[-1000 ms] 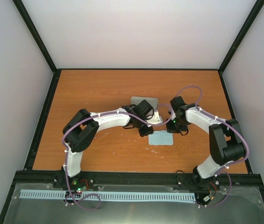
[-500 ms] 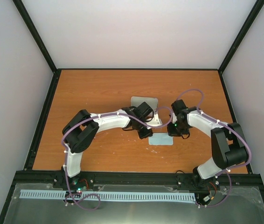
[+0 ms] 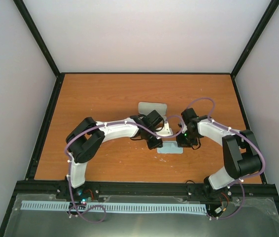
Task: Organize the sunglasses
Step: Fold the glasses cleaning cloth at the center of the board.
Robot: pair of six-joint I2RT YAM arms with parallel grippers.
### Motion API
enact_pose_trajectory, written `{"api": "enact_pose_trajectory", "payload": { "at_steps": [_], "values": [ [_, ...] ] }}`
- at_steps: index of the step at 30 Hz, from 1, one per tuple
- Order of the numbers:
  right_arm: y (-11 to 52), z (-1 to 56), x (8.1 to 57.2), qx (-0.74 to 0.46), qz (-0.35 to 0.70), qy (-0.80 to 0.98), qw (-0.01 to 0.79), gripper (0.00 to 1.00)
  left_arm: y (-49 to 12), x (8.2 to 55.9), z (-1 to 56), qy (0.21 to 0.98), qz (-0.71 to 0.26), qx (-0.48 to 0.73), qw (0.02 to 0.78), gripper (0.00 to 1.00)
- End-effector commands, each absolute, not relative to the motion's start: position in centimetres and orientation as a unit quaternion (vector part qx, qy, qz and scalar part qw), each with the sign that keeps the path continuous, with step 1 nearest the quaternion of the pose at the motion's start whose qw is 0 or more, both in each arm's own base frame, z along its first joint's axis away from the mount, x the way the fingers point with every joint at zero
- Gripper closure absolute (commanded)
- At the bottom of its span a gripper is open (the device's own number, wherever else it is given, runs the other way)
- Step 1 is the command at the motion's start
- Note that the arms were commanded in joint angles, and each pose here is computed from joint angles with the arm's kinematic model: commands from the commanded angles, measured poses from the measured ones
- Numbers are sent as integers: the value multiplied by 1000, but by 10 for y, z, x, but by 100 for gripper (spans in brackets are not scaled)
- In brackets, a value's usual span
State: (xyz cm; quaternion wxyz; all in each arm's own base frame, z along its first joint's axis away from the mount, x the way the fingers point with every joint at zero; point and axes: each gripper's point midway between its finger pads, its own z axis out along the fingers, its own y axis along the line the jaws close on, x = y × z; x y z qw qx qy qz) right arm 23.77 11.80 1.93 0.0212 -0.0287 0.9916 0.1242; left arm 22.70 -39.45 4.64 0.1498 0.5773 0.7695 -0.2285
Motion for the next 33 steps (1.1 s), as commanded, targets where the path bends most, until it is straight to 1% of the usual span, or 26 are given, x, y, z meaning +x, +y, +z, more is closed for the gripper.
{"api": "enact_pose_trajectory", "payload": {
  "at_steps": [1,6,17,21,24,27,28,29,30,32,33],
  "values": [
    [123,23,235,-28,137,990,18,84,-400,218,61,761,-238,582,160,85],
    [125,31,233,-24,147,989,22,79,-401,211,60,758,-240,585,158,85],
    [126,40,222,-7,164,986,23,78,-404,199,60,750,-241,595,157,85],
    [121,37,218,3,148,989,9,77,-404,196,60,749,-242,597,156,85],
    [113,36,219,14,122,992,6,73,-404,195,61,748,-243,598,157,85],
    [108,38,223,21,107,994,13,71,-404,196,61,748,-241,598,159,85],
    [107,39,225,23,104,994,18,67,-403,197,61,749,-238,598,160,85],
    [107,41,229,23,102,994,25,61,-403,198,61,749,-234,598,164,85],
    [105,42,232,25,97,994,31,56,-402,202,61,751,-227,597,170,84],
    [104,44,240,25,89,995,43,51,-401,210,61,755,-209,593,186,84],
    [103,44,244,25,85,995,47,50,-400,214,63,756,-205,590,194,84]
  ]
}}
